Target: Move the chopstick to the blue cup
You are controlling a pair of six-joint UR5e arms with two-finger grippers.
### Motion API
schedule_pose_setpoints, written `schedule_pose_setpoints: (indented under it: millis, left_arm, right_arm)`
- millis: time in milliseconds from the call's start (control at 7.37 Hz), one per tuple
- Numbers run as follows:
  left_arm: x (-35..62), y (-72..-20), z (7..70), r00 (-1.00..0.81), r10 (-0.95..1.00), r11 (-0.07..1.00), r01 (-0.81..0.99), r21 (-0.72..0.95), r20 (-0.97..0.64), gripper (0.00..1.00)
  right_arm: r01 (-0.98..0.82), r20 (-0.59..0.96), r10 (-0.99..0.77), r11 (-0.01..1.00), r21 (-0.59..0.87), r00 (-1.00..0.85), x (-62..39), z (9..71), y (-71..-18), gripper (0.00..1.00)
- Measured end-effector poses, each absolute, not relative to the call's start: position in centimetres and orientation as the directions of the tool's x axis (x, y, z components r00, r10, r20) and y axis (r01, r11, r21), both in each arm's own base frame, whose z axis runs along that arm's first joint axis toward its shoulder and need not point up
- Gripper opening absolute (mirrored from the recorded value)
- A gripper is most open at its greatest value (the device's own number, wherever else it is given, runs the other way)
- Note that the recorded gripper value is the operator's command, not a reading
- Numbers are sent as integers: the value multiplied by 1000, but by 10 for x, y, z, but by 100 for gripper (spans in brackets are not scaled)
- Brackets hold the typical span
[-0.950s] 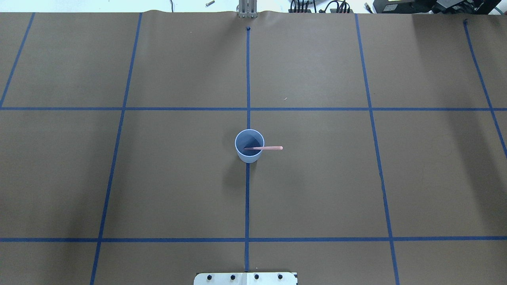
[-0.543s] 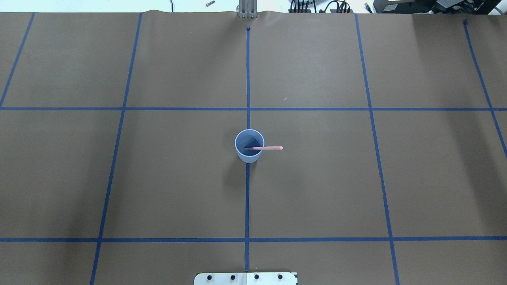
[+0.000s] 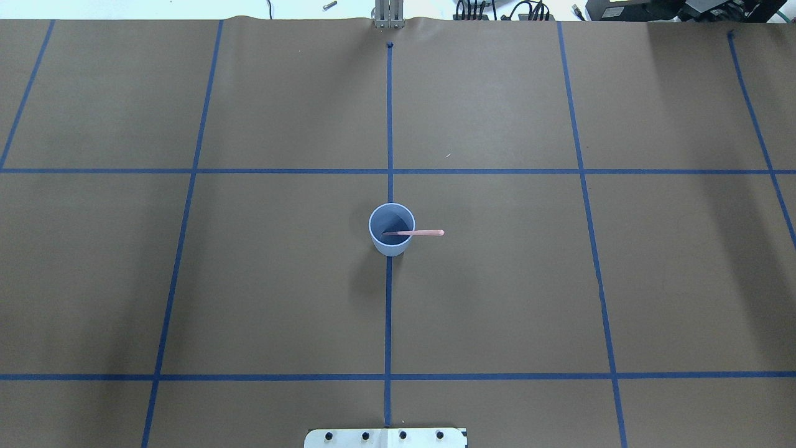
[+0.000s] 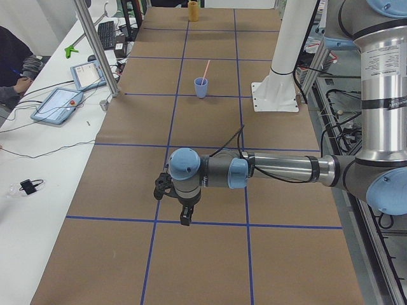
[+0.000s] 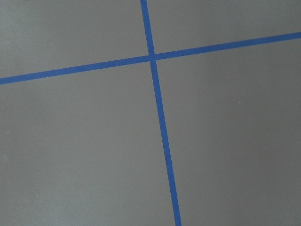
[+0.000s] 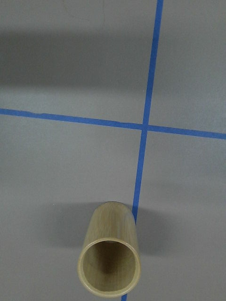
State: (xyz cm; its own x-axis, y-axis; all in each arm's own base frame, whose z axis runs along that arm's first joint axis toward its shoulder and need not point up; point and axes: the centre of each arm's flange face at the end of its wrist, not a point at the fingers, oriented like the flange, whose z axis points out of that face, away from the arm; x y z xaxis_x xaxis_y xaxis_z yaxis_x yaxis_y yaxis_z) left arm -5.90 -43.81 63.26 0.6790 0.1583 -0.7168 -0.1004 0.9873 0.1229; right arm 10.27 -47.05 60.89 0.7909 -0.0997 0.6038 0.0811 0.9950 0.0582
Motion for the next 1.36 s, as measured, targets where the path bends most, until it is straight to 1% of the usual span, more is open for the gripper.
schedule_pose_setpoints:
  millis: [1357]
  left_arm:
    - [-59, -435, 635, 679, 153, 988, -100, 116, -718, 99]
  right_arm:
    - [81, 604, -102, 995, 62, 791, 103, 607, -470, 100]
